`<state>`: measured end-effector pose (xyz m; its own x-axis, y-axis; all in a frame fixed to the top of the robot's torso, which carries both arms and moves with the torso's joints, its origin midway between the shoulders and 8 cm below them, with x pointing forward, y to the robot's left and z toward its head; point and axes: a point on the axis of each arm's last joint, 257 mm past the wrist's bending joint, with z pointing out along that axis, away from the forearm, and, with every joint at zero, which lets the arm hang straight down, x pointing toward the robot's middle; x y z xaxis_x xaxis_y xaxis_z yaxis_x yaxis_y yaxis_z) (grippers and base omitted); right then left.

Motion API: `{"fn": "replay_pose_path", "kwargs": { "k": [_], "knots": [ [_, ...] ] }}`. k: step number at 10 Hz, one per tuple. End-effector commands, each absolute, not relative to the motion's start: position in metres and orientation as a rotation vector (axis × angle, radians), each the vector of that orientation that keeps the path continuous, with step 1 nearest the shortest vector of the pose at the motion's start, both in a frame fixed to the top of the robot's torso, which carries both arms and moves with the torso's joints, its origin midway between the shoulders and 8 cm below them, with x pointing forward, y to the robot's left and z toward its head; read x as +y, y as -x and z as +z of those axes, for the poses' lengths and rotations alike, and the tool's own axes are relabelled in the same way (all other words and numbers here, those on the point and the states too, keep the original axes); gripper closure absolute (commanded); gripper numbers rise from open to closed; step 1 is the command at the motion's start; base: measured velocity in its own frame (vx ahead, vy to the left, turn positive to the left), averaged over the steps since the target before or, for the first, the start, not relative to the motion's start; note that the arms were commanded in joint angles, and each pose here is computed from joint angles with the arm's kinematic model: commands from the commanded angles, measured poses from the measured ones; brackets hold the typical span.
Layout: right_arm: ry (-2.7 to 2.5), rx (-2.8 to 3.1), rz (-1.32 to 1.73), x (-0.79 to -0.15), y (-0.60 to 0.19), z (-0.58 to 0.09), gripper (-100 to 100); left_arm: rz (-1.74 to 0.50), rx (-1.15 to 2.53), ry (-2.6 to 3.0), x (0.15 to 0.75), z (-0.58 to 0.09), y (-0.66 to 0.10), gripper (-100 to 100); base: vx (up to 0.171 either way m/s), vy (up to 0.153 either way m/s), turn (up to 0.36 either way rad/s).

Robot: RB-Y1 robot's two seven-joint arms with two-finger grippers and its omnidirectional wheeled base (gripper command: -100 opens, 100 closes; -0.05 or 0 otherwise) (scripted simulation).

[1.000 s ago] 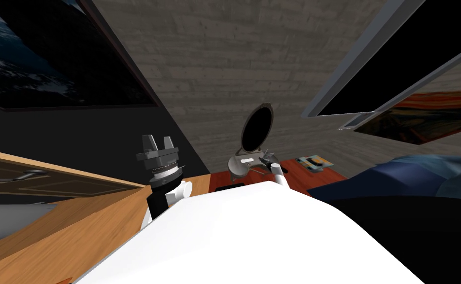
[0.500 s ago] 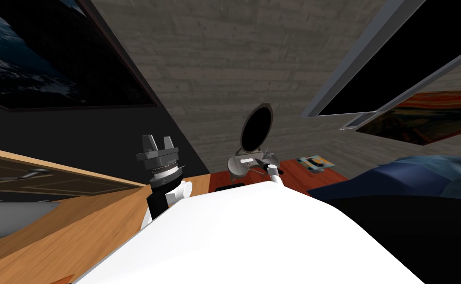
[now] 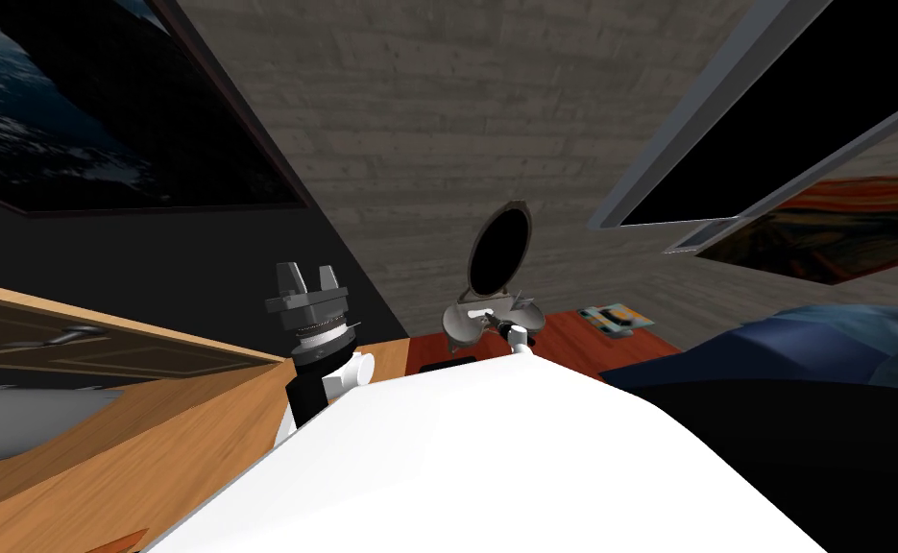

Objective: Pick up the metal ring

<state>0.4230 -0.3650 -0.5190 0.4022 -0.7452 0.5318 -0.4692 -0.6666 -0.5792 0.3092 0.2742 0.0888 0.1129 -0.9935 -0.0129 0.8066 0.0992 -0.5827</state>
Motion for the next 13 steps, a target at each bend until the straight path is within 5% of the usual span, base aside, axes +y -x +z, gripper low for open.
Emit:
{"fn": "replay_pose_path", "kwargs": {
  "k": [1, 4, 5, 6, 13],
  "knots": [
    [2.32, 1.055, -1.134, -0.361, -0.424, -0.517, -100, -1.403, 0.462, 0.497, 0.274, 0.089, -0.309, 0, 0.0, 0.0, 0.0],
    [2.279, 1.072, -1.089, -0.334, -0.423, -0.524, -100, -1.403, 0.462, 0.497, 0.274, 0.089, -0.309, 0, 0.0, -0.002, 0.002],
    [2.277, 1.073, -1.086, -0.332, -0.423, -0.525, 0, -1.403, 0.462, 0.497, 0.274, 0.089, -0.309, 0, 0.0, 0.0, 0.0],
    [2.268, 1.098, -1.098, -0.339, -0.422, -0.526, -100, -1.403, 0.462, 0.497, 0.274, 0.089, -0.309, 0, -0.017, -0.008, 0.151],
    [2.218, 1.262, -1.152, -0.382, -0.413, -0.534, -100, -1.403, 0.462, 0.497, 0.274, 0.089, -0.309, 0, -0.036, -0.023, 0.194]
  ]
}}
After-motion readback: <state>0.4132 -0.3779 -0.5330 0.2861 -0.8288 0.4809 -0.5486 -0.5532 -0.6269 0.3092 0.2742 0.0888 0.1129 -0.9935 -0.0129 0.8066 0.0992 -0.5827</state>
